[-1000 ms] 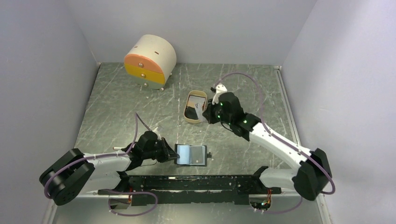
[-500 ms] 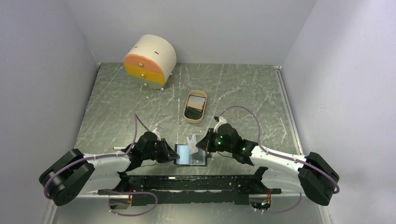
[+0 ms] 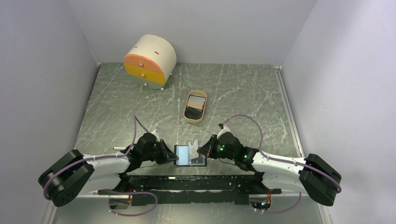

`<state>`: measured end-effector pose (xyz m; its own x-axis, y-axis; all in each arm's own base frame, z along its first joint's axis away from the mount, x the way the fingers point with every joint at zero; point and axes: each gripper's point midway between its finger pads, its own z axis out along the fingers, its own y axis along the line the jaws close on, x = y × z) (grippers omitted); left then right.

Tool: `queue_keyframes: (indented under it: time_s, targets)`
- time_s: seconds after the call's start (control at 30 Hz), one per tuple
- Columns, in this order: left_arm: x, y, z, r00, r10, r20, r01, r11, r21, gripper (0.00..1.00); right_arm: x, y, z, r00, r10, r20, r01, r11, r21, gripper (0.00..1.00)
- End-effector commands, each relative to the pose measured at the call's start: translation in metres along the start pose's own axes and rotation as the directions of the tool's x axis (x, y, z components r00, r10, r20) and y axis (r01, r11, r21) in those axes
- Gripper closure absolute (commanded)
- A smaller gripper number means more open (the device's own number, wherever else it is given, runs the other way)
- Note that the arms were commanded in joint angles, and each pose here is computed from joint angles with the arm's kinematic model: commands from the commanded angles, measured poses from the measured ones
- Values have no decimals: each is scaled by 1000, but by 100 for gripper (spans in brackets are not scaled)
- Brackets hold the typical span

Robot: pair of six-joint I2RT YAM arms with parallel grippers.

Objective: Put the credit cards into the card holder
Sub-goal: Insert the credit card into the card holder.

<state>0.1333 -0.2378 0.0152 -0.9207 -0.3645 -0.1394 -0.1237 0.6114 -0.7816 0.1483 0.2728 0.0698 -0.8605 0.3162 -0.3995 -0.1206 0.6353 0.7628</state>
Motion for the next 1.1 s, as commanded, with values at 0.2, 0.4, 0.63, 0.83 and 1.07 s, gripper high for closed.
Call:
queue_keyframes:
  time_s: [0.2, 0.4, 0.63, 0.83, 1.07]
  targets:
    - [-3, -5, -1, 1000, 15, 17, -16, 1000, 12, 88, 17, -7, 7, 999, 45, -23, -45, 999, -15, 100]
    - [-3, -4, 0, 1000, 14, 16, -14, 1000, 11, 88, 23, -10, 8, 998, 59, -33, -60, 998, -11, 100]
    - [-1, -4, 1, 1000, 11, 5, -11, 1000, 12, 89, 30, -20, 7, 996, 76, -42, -75, 997, 23, 100]
    - [-2, -4, 0, 1000, 13, 12, -13, 1000, 11, 89, 28, -28, 5, 995, 99, -3, -99, 994, 54, 100]
    - [-1, -4, 2, 1000, 10, 2, -10, 1000, 15, 89, 30, -35, 4, 996, 92, 13, -93, 992, 82, 100]
